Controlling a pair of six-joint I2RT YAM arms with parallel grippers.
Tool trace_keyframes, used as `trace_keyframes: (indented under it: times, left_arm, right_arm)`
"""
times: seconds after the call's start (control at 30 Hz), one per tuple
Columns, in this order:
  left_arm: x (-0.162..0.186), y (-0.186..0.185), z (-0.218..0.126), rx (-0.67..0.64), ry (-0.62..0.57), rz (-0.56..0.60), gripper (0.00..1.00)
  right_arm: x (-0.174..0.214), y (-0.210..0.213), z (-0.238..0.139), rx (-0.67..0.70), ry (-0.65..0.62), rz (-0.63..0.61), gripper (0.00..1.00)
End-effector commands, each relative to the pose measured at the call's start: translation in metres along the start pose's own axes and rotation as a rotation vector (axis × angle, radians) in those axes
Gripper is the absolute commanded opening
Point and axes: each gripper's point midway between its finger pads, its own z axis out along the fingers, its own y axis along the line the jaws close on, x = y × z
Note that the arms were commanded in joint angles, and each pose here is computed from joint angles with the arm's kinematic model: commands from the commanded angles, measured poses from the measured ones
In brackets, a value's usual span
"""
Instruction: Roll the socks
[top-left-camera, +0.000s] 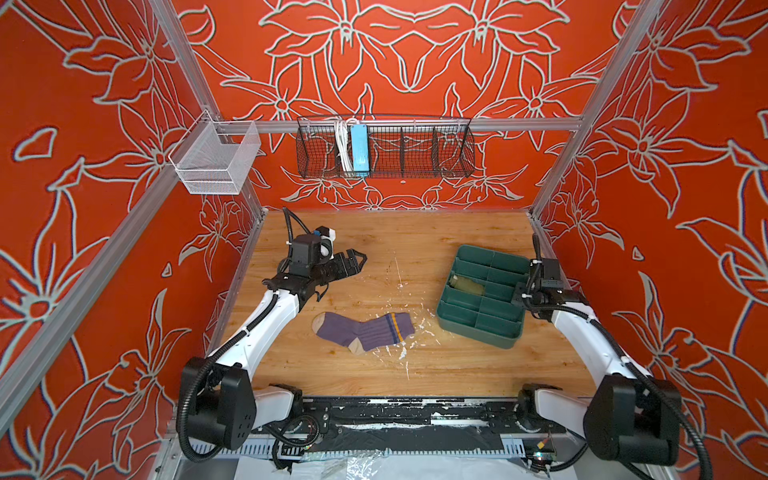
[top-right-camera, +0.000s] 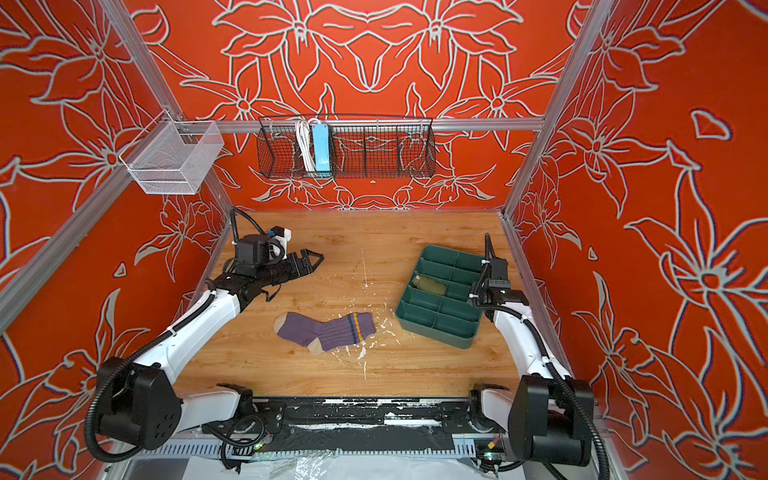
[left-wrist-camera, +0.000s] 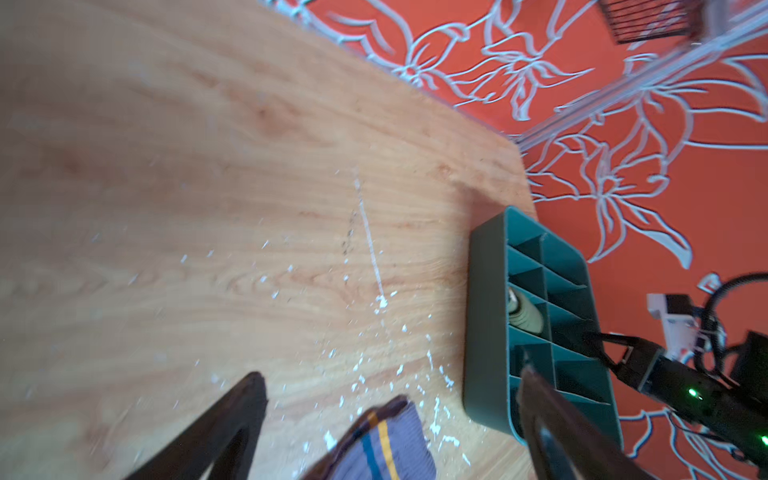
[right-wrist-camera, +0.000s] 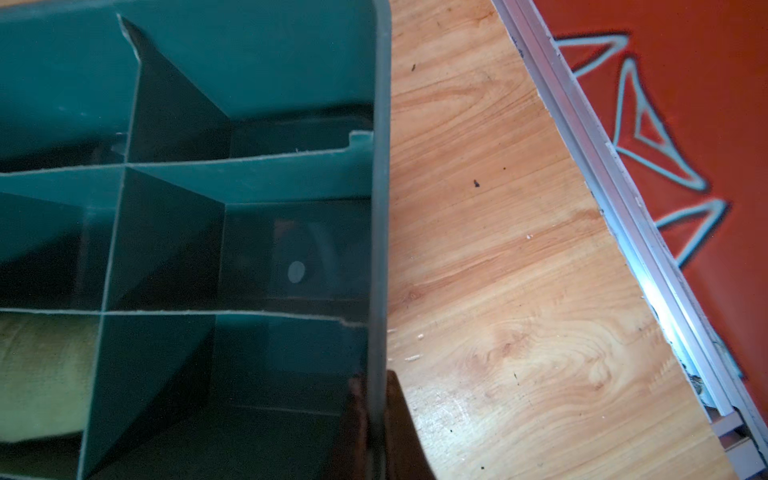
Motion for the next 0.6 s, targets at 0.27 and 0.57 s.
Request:
trace_keyframes:
  times: [0.27, 0.57]
  left_arm:
    - [0.067, 0.039, -0.023, -0.281, 0.223, -0.239, 0.95]
    - [0.114, 0.046, -0.047, -0.396, 0.287, -0.187, 0.99]
  right_arm:
    - [-0.046, 0.032, -0.062, -0.183, -0.131, -0.048, 0.57]
    - [0.03, 0.163, -0.142, -0.697, -0.035, -0.248, 0.63]
